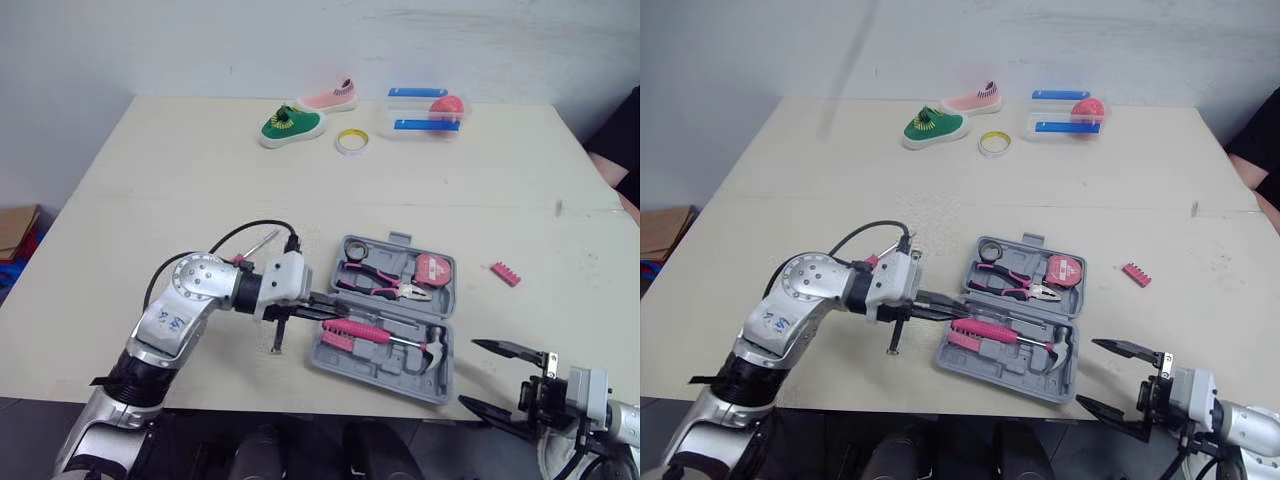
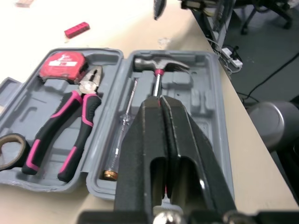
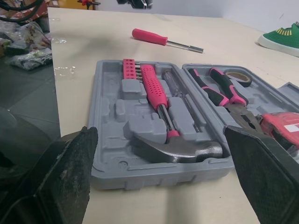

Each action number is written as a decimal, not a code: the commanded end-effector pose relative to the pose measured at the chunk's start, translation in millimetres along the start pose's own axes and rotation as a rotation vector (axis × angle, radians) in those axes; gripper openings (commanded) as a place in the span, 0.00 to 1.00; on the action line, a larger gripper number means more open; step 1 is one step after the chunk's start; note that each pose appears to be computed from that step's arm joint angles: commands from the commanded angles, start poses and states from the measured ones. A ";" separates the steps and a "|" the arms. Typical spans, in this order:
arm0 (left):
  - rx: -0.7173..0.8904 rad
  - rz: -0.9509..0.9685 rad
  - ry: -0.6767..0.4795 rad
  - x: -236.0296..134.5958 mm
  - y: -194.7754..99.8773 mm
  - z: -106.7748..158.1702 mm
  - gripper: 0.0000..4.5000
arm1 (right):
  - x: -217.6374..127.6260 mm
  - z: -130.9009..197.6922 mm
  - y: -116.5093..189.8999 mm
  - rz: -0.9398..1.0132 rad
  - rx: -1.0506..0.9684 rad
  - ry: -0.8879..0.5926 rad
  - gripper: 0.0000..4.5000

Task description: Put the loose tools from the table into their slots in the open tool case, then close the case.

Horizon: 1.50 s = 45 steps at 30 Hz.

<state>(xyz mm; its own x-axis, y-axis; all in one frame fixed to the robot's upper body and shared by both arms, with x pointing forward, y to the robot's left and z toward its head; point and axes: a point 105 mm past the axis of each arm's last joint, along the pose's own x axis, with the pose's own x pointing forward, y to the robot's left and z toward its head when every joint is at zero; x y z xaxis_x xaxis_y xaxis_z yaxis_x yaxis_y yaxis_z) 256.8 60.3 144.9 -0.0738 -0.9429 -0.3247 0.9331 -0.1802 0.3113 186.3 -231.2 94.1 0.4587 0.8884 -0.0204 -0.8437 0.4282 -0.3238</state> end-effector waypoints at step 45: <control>-0.192 0.984 -0.014 -207.3 26.9 -53.0 0.90 | -90.6 46.4 -73.4 -0.695 -0.171 0.275 1.00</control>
<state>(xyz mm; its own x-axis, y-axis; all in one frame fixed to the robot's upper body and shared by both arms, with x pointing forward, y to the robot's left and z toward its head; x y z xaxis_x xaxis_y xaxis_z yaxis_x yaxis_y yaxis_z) 318.0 235.9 165.4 0.6737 -0.7380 -0.0383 0.7231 0.6476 0.2402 200.1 -316.4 157.2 0.9028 0.4293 -0.0248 -0.3923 0.7985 -0.4566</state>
